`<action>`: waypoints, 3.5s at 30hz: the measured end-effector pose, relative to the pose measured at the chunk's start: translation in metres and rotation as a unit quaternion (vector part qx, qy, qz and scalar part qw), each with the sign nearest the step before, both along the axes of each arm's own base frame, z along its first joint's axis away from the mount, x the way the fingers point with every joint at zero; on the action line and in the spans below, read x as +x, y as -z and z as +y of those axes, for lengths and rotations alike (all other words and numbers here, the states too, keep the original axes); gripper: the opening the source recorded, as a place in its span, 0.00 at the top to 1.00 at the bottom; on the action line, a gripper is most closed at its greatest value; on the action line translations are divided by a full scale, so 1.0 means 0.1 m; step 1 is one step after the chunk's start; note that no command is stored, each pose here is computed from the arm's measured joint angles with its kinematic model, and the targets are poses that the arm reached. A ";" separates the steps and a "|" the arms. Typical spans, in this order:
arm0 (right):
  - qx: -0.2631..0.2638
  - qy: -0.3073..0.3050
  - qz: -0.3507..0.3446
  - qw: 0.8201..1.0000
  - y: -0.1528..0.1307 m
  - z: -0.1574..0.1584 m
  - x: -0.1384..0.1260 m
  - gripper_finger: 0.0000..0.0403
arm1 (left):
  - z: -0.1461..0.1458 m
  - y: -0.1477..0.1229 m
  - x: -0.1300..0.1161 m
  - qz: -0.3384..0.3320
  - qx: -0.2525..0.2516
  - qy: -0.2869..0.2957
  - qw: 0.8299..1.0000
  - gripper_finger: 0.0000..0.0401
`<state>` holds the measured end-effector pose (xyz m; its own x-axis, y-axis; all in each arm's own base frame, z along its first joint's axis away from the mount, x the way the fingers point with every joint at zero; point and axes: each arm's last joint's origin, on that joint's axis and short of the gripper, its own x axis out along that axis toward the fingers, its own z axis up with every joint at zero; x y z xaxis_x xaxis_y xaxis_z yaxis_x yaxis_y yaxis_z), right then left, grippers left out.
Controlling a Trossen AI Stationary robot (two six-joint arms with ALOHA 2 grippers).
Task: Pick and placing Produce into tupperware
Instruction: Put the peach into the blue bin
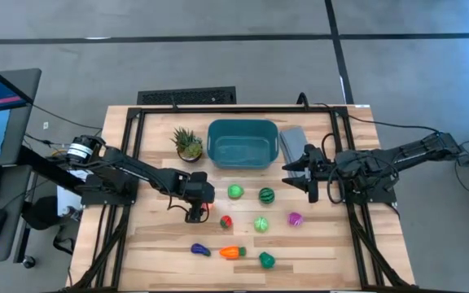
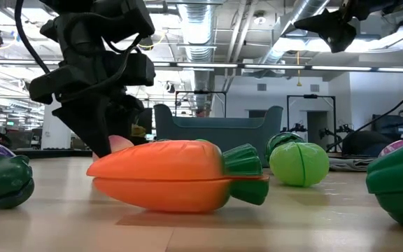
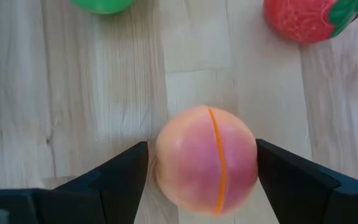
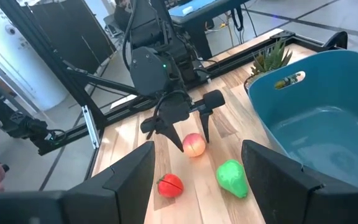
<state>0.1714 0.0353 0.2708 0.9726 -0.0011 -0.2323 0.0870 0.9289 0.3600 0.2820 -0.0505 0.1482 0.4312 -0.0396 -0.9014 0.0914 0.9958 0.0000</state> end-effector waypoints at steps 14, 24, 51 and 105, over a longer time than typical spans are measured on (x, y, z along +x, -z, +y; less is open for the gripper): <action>0.005 0.001 0.000 1.000 0.00 0.00 0.00 0.34 | 0.01 0.09 -0.08 0.021 -0.006 -0.020 1.000 0.30; 0.005 0.001 0.000 1.000 0.00 0.00 0.00 0.34 | 0.01 0.07 -0.06 0.005 -0.009 -0.020 1.000 0.30; 0.003 0.001 0.007 1.000 0.01 0.00 0.00 0.34 | 0.00 0.05 -0.03 -0.014 -0.013 -0.015 1.000 0.39; 0.013 -0.001 0.011 1.000 0.02 0.00 -0.01 0.34 | 0.67 -0.99 0.12 -0.292 0.049 -0.139 0.945 0.43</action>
<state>0.1709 0.0354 0.2686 0.9672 0.0062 -0.2540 0.0943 0.9195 0.3815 0.2945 0.0163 0.2470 0.8378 0.2201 -0.4996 -0.2176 0.9739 0.0640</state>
